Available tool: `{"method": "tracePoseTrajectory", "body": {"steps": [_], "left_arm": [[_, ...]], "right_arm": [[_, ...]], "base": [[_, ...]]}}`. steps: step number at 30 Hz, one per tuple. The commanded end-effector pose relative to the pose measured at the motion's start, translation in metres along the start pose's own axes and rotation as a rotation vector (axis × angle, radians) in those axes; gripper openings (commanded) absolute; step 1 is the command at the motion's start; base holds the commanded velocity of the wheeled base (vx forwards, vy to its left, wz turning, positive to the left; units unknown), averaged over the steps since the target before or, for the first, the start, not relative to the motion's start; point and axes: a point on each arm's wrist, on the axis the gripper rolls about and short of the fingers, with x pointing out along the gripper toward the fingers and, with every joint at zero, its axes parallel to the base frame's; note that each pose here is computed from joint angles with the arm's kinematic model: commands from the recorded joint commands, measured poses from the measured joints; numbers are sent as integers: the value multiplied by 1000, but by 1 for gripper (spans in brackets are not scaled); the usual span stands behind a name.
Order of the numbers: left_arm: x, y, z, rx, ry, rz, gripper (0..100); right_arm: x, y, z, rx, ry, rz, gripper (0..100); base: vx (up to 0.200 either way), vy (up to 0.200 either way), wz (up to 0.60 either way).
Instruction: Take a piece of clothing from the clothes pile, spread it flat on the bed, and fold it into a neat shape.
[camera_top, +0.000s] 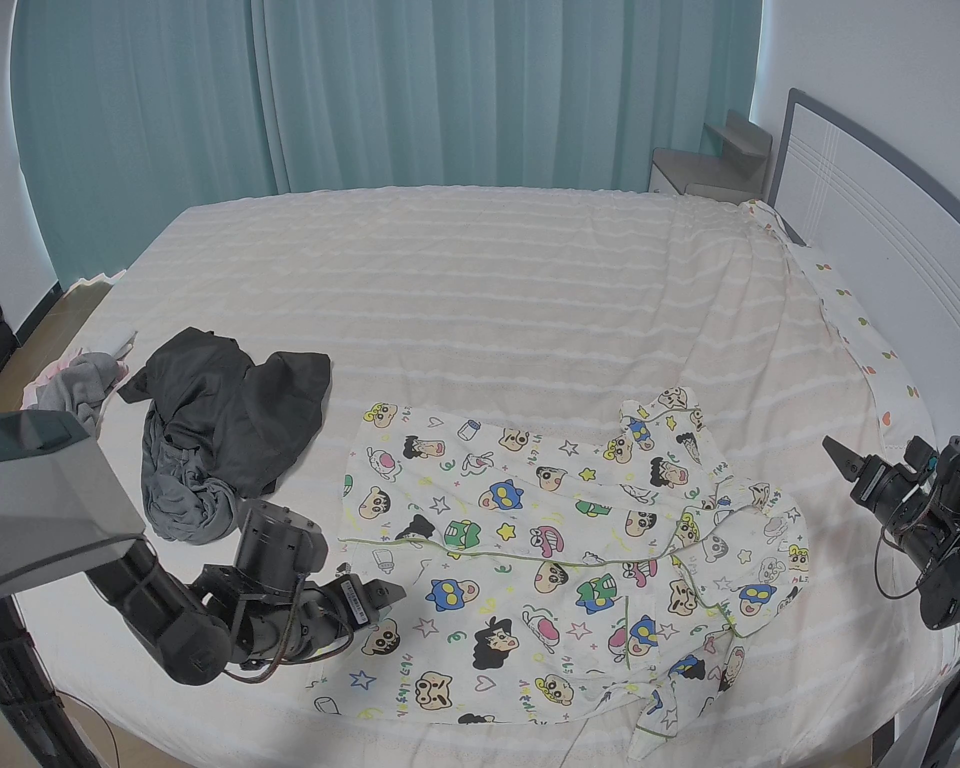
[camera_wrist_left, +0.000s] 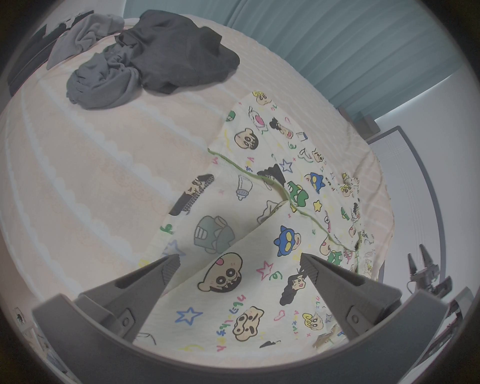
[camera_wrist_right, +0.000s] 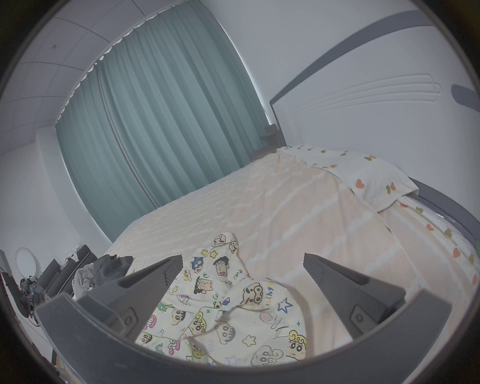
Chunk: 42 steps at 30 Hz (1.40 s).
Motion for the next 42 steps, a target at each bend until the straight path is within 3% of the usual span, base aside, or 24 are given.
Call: {"method": "tracePoseTrajectory", "body": {"steps": [1,6,11,23,32,42], "left_arm": [[27,-1,-7,14,38,36,100],[41,0,-11,22,51,60,100],[50,1,-8,8,-2,111,100],[57,-1,-10,-40,45,182,100],[32,-30,-5,-87,12,55,100],[27,-40,-18,-100,139,-37,100]], "right_arm": [[-8,11,9,-17,-45,37,100],[-10,13,8,-17,-38,45,100],[-9,13,7,-16,-35,45,100],[-9,13,7,-15,-34,46,100],[-8,12,6,-13,-25,46,100],[-8,12,6,-13,-26,46,100]], "base": [[0,0,0],[0,0,0],[0,0,0],[0,0,0],[0,0,0],[0,0,0]]}}
